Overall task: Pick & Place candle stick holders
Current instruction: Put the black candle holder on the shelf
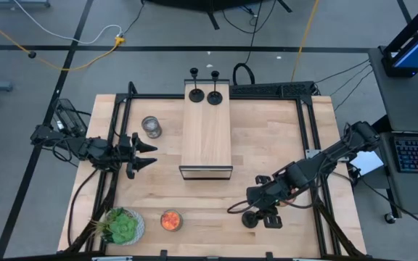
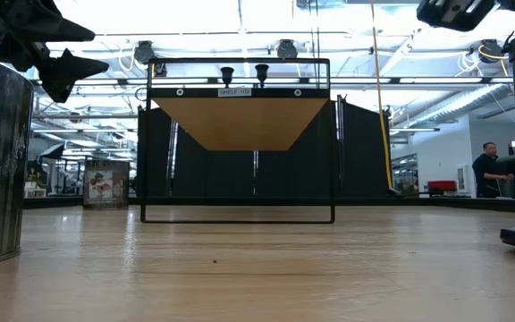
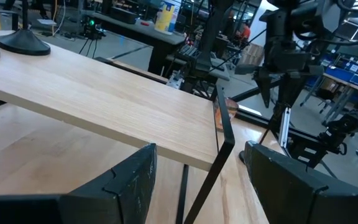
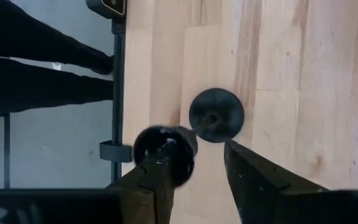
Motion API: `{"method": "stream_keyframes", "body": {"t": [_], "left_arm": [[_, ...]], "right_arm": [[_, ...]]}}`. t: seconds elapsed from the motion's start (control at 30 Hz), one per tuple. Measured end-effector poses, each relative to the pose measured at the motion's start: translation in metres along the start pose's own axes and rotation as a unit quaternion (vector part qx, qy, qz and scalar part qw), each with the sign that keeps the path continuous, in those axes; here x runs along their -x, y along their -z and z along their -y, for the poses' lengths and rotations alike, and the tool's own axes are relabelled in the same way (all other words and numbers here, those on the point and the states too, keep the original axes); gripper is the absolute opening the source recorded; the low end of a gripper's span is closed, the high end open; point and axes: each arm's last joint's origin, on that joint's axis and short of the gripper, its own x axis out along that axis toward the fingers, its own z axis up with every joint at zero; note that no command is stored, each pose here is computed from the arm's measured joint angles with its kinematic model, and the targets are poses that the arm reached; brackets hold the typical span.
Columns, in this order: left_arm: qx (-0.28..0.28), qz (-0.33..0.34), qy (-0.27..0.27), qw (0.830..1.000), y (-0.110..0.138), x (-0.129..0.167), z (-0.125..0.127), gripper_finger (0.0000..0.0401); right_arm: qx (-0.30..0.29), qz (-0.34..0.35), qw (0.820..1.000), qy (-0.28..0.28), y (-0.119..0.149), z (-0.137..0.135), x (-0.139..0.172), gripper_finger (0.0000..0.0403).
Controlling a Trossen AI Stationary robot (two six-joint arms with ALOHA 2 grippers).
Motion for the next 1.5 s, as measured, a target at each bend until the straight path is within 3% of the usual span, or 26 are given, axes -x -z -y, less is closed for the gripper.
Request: {"method": "stream_keyframes", "body": {"t": [0.37,0.77,1.5], "left_arm": [[0.003,0.0,0.0,1.0,0.0,0.0,0.0,0.025],[0.001,0.0,0.0,1.0,0.0,0.0,0.0,0.025],[-0.003,0.0,0.0,1.0,0.0,0.0,0.0,0.025]], "right_arm": [[0.0,0.0,1.0,0.0,0.002,0.004,-0.007,0.0112],[0.005,0.016,1.0,-0.007,-0.001,0.003,-0.005,0.0009],[-0.013,0.025,0.999,-0.018,-0.009,0.012,0.0,0.0002]]}}
